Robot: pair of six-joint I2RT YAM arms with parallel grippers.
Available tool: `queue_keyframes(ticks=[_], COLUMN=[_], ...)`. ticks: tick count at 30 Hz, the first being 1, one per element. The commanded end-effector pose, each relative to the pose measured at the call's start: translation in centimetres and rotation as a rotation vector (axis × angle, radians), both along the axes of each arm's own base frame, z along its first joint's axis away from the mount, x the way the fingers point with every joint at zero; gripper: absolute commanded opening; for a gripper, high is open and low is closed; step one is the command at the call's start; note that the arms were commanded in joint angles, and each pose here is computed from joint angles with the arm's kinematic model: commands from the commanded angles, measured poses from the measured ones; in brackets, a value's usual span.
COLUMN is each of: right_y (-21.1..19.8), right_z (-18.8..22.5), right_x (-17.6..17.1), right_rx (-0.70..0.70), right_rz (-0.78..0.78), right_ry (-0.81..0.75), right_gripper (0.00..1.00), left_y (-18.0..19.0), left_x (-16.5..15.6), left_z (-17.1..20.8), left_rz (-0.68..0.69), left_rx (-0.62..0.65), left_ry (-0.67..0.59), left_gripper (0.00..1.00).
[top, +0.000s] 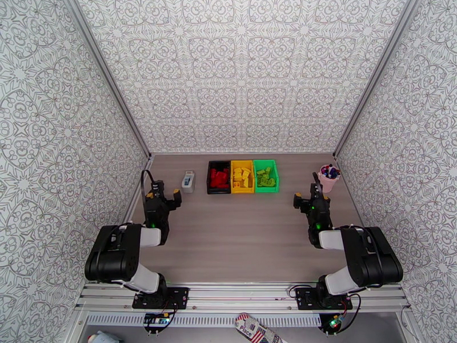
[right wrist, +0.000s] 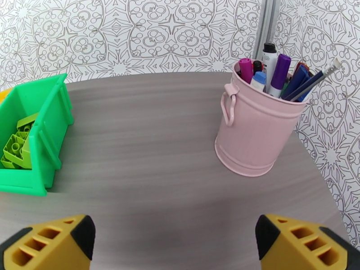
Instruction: Sort the legos into containers by color
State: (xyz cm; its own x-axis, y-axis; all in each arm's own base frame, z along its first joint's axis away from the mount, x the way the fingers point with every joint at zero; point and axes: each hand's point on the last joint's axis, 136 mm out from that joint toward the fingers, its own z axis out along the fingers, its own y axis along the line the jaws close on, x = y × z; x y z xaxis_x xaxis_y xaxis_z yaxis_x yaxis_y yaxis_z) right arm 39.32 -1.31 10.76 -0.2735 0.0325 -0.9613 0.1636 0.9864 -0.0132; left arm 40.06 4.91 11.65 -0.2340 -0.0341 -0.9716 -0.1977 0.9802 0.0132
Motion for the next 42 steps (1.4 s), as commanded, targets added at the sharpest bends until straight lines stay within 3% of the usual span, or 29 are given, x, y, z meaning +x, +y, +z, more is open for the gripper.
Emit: queue_keyframes(ticks=[1, 9, 22, 42], right_y=[-0.04, -0.03, -0.04, -0.03], right_z=[1.14, 1.11, 1.18, 1.18], right_x=[0.45, 0.45, 0.46, 0.46], right_rx=[-0.008, -0.007, -0.007, -0.007], right_rz=[0.01, 0.01, 0.01, 0.01], right_ry=[-0.037, -0.037, -0.039, -0.039], right_gripper=[0.99, 0.99, 0.99, 0.99], left_y=[-0.2, 0.31, -0.36, 0.55], left_x=[-0.29, -0.57, -0.78, -0.58], left_z=[-0.38, -0.18, 0.04, -0.22], left_rz=[-0.011, 0.062, 0.065, 0.082], left_rx=[-0.015, 0.012, 0.058, 0.02], left_ry=[0.016, 0.007, -0.007, 0.011], left_gripper=[0.99, 0.99, 0.99, 0.99])
